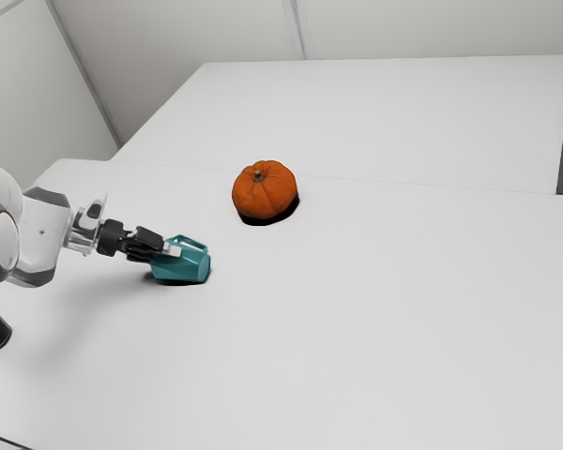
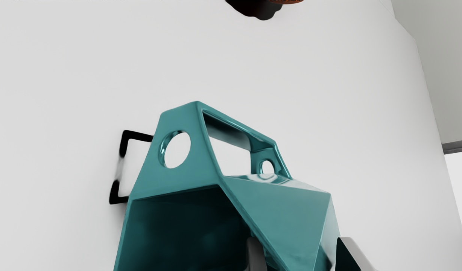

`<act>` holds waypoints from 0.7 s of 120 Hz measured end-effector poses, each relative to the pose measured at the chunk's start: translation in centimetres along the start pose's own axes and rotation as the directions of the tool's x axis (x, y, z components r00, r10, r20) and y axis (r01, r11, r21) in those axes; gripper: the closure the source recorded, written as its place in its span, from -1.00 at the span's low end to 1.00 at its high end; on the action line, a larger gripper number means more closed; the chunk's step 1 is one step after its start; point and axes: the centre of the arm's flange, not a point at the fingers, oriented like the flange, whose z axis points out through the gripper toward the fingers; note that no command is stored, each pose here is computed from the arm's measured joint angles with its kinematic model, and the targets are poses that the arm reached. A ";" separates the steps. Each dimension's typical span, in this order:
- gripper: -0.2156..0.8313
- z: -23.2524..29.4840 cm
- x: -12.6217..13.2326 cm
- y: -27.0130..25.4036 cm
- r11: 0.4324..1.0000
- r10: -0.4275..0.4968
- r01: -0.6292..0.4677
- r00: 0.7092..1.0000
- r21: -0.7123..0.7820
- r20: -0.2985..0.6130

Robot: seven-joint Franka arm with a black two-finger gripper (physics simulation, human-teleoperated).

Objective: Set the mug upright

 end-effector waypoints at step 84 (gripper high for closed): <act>0.89 -0.9 1.9 3.4 0.998 0.068 -0.068 0.997 -0.017 -0.030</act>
